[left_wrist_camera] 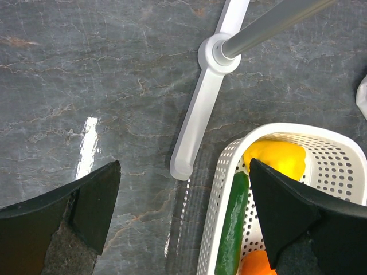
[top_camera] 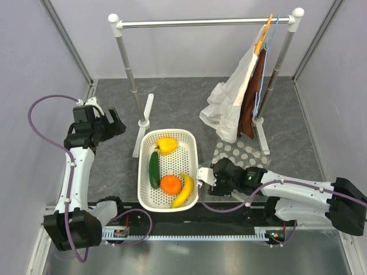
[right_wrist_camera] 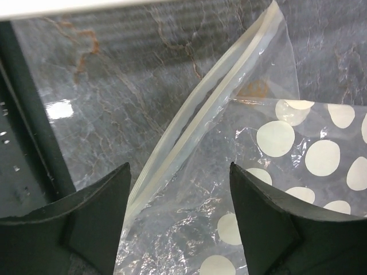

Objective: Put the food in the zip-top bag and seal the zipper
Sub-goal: Pick up the zipper food storage bag at the center of the board.

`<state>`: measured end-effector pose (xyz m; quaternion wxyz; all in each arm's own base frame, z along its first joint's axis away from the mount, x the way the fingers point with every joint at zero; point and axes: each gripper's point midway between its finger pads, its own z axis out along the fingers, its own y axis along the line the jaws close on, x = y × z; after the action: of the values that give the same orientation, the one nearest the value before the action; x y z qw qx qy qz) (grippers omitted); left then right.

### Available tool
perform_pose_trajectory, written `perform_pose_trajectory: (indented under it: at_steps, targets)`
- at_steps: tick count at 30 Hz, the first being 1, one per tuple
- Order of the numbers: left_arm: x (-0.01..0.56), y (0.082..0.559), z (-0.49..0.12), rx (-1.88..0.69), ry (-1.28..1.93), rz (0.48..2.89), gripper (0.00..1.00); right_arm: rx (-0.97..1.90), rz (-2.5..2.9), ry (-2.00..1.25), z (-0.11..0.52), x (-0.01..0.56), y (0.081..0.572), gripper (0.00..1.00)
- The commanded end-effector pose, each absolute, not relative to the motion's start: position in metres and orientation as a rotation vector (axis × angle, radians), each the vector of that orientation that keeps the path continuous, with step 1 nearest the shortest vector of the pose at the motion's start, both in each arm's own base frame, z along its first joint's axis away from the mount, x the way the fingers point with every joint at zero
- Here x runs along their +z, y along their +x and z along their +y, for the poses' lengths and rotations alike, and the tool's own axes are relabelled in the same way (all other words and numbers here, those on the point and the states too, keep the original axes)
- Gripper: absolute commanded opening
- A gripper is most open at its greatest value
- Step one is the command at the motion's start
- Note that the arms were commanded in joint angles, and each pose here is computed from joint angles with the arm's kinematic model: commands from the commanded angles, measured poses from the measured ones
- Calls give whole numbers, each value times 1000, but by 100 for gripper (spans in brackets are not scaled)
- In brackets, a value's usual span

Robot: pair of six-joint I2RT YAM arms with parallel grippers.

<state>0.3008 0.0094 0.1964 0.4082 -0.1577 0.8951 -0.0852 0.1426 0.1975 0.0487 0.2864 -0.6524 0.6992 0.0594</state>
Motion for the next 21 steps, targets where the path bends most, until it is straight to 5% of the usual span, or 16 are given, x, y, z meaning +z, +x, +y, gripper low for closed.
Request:
perform_pose_trajectory:
  at_steps: [1,6,11,21]
  targets:
    - [205,310,9,-226,-368,2196,100,86,1905,-1670,199,44,156,70]
    - [202,311,9,-222,-365,2201,100,32,1954,-1668,194,35,159,44]
    - [207,311,5,-247,-316,2185,100,27,1947,-1581,201,58,168,0]
    - [256,299,-35,-440,-48,2039,100,35,1916,-1206,195,166,212,0]
